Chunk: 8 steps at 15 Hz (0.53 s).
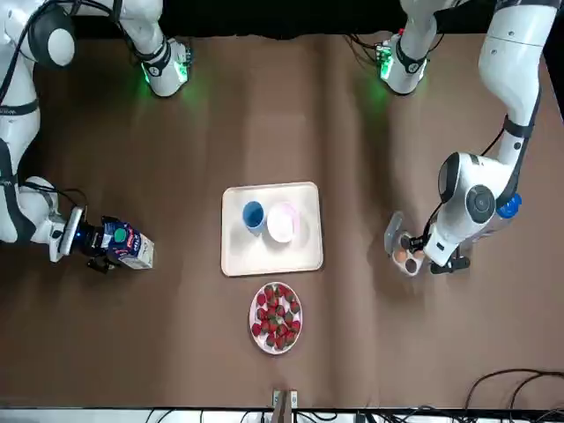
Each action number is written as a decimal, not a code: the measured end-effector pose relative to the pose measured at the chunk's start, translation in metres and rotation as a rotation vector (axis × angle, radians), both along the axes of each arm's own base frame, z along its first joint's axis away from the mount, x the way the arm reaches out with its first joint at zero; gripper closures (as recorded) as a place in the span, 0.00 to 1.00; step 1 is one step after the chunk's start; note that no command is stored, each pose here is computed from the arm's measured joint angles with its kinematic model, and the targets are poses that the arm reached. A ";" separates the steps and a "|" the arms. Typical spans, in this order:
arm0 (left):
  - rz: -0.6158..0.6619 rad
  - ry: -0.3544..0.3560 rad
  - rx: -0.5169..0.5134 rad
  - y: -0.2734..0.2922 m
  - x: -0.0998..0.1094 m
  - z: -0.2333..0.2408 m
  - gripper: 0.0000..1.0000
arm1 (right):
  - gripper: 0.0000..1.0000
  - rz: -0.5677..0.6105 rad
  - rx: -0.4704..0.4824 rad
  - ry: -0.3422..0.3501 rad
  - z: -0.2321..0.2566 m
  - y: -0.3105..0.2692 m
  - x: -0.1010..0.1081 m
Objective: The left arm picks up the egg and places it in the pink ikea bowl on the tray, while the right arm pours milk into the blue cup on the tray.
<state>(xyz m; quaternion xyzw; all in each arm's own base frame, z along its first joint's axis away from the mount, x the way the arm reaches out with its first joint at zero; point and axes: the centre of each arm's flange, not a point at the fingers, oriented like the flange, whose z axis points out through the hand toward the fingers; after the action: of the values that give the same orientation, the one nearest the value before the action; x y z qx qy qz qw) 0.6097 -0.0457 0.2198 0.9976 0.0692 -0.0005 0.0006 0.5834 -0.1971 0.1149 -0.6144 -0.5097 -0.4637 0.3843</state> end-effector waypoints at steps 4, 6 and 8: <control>0.001 -0.005 -0.003 0.000 0.006 -0.002 0.46 | 0.04 0.002 0.002 -0.002 0.000 0.001 0.001; -0.001 -0.003 -0.003 0.000 0.006 -0.004 0.46 | 0.04 0.003 0.003 -0.003 0.000 0.002 0.001; -0.009 -0.004 0.002 -0.001 0.006 -0.004 0.47 | 0.04 0.004 0.003 -0.003 0.000 0.002 0.001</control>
<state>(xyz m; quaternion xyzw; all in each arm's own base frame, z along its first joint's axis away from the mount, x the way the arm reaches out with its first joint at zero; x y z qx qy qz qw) 0.6159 -0.0469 0.2156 0.9979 0.0649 0.0014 -0.0002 0.5843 -0.1947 0.1151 -0.6120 -0.5107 -0.4649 0.3854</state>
